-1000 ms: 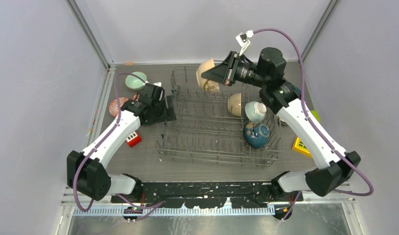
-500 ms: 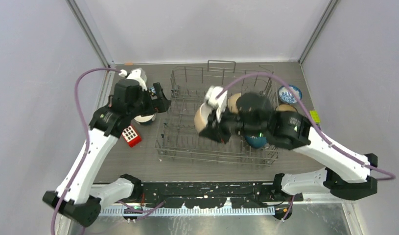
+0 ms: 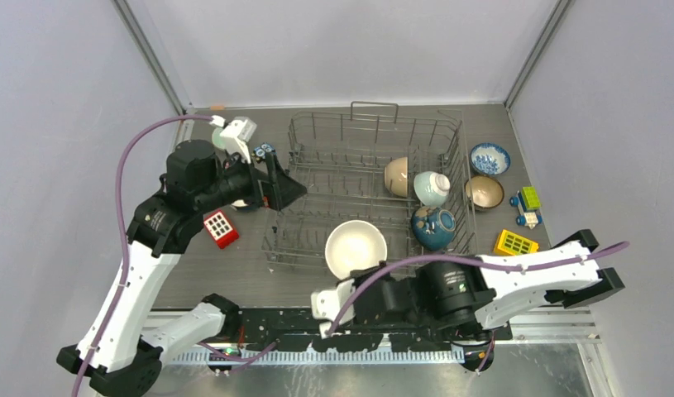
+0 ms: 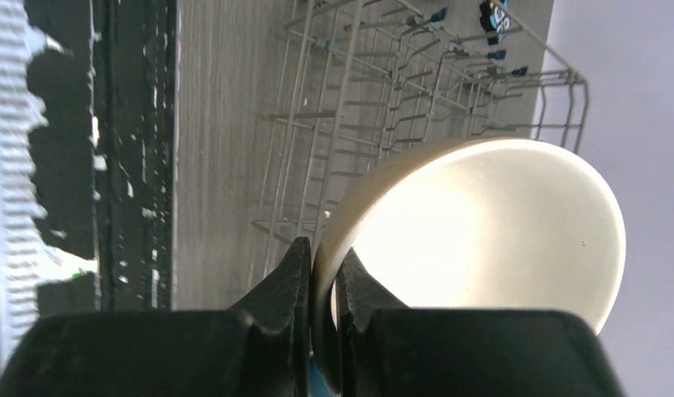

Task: Unload the bowls from the dish rack
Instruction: Place the bowl at the center of the board.

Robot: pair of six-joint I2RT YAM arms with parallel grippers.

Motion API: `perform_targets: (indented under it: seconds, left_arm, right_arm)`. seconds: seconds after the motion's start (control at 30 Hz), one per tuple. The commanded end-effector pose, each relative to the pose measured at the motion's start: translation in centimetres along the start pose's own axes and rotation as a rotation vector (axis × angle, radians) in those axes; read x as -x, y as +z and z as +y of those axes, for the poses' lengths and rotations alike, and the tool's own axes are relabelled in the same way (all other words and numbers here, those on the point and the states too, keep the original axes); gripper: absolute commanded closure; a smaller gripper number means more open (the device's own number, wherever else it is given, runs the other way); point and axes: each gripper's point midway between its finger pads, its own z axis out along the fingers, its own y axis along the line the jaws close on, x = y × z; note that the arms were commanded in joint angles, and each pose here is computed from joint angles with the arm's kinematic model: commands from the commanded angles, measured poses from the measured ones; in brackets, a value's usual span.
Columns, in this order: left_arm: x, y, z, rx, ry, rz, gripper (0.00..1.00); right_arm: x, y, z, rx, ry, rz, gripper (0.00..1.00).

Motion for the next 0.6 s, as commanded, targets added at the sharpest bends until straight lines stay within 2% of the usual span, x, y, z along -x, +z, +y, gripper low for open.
perform_targets:
  seconds: [0.0,0.13,0.23,0.33,0.57]
  left_arm:
    - [-1.4,-1.1,-3.6,-0.148,0.160,0.072,0.00]
    - [-3.1,-0.7,-5.3,-0.154,0.323,0.141,0.00]
    - [-4.4,-0.5,-6.6,-0.155,0.444,0.198,0.04]
    - [-5.4,-0.2,-6.3,-0.095,0.569,0.255,0.06]
    - [-8.1,-0.4,-5.8,-0.038,0.700,0.414,0.14]
  right_arm:
    - [0.4,-0.3,-0.9,-0.103,-0.238,0.047,0.99]
    - [0.3,0.4,1.3,-0.015,-0.324,0.086,0.99]
    - [-0.1,0.9,2.4,0.041,-0.348,0.113,0.99]
    - [-0.4,1.1,2.8,0.062,-0.366,0.135,0.99]
    - [-0.4,0.9,2.7,0.058,-0.373,0.146,0.99]
